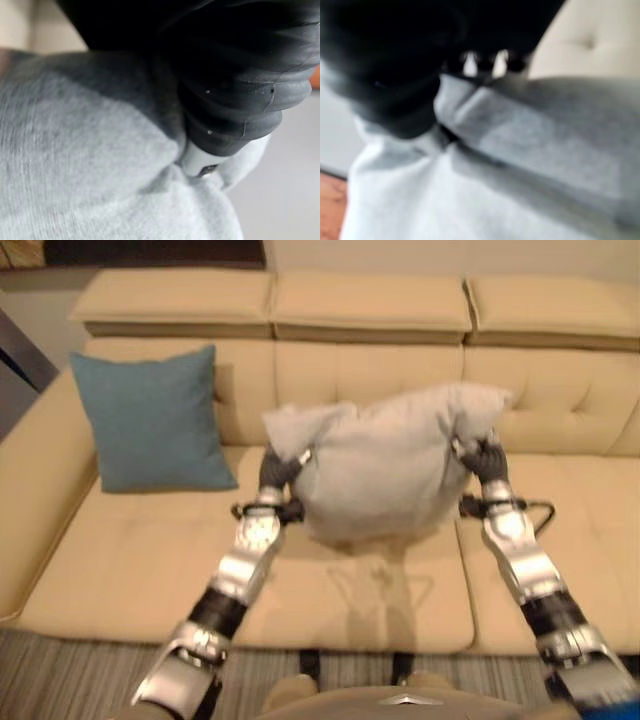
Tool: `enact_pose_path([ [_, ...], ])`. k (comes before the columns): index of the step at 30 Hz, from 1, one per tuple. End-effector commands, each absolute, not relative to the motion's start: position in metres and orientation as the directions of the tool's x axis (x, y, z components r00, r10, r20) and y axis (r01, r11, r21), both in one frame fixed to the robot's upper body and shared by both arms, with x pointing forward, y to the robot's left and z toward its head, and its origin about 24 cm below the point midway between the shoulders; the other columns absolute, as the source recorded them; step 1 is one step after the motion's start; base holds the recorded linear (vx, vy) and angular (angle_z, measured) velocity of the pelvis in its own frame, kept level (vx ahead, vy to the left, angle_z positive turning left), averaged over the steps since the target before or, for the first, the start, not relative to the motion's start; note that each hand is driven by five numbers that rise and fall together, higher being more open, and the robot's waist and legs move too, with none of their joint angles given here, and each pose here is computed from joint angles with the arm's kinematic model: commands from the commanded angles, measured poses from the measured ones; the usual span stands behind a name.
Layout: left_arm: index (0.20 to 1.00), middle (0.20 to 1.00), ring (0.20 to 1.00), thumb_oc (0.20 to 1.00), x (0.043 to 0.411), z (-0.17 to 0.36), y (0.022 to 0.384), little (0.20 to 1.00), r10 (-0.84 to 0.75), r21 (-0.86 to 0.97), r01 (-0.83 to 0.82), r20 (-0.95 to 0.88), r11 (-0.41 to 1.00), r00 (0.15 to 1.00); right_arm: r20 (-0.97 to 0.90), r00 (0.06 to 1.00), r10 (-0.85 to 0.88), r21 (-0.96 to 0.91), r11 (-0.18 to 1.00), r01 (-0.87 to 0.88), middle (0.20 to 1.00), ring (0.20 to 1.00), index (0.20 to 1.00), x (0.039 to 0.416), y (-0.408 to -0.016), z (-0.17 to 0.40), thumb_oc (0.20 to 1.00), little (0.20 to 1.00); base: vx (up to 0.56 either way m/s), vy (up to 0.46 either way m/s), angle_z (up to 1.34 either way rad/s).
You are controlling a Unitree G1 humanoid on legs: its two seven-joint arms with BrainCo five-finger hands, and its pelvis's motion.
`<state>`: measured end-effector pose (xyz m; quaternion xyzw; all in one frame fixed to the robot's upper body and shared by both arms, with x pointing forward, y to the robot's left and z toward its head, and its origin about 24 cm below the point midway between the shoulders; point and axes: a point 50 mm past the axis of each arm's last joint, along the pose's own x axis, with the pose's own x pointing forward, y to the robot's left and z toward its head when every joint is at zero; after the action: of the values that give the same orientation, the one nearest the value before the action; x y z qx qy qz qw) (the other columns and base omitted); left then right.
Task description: Pick up all the scattered cushions and arrange them neatly on the sofa.
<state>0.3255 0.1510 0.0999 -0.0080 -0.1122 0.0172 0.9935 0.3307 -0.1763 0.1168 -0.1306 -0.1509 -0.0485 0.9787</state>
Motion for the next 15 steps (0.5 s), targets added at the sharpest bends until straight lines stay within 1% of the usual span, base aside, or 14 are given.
enact_pose_path([
  [1, 0.200, 0.200, 0.200, 0.200, 0.345, 0.186, 0.118, 0.200, -0.046, -0.018, 0.067, 0.548, 0.998, 0.835, 0.600, 0.799, 0.041, -0.173, 0.982, 0.080, 0.200, 0.200, 0.200, 0.340, -0.144, 0.197, 0.200, 0.200, -0.12, 0.028, -0.16],
  [2, 0.200, 0.200, 0.200, 0.200, 0.353, 0.209, 0.117, 0.200, -0.028, -0.012, 0.044, 0.595, 0.999, 0.803, 0.643, 0.766, 0.025, -0.174, 0.978, 0.113, 0.200, 0.200, 0.200, 0.349, -0.144, 0.219, 0.200, 0.200, -0.11, 0.036, -0.11],
  [5, 0.200, 0.200, 0.200, 0.200, 0.360, 0.231, 0.121, 0.200, -0.011, 0.004, 0.011, 0.639, 1.000, 0.769, 0.682, 0.732, 0.016, -0.179, 0.973, 0.145, 0.200, 0.200, 0.200, 0.355, -0.145, 0.242, 0.200, 0.200, -0.06, 0.039, 0.00],
  [7, 0.200, 0.200, 0.200, 0.200, 0.368, 0.260, 0.128, 0.200, 0.005, 0.041, -0.046, 0.686, 0.998, 0.728, 0.714, 0.700, 0.004, -0.181, 0.967, 0.179, 0.200, 0.200, 0.200, 0.362, -0.144, 0.266, 0.200, 0.200, -0.02, 0.069, -0.01],
  [12, 0.200, 0.200, 0.200, 0.200, 0.377, 0.300, 0.132, 0.200, 0.014, 0.080, -0.107, 0.734, 0.991, 0.679, 0.729, 0.684, -0.007, -0.186, 0.960, 0.208, 0.200, 0.200, 0.200, 0.373, -0.145, 0.292, 0.200, 0.200, 0.01, 0.039, -0.06],
  [15, 0.200, 0.200, 0.200, 0.200, 0.378, 0.311, 0.135, 0.200, 0.015, 0.092, -0.124, 0.746, 0.988, 0.666, 0.733, 0.680, -0.020, -0.176, 0.960, 0.217, 0.200, 0.200, 0.200, 0.376, -0.146, 0.299, 0.200, 0.200, 0.00, 0.010, 0.01],
])
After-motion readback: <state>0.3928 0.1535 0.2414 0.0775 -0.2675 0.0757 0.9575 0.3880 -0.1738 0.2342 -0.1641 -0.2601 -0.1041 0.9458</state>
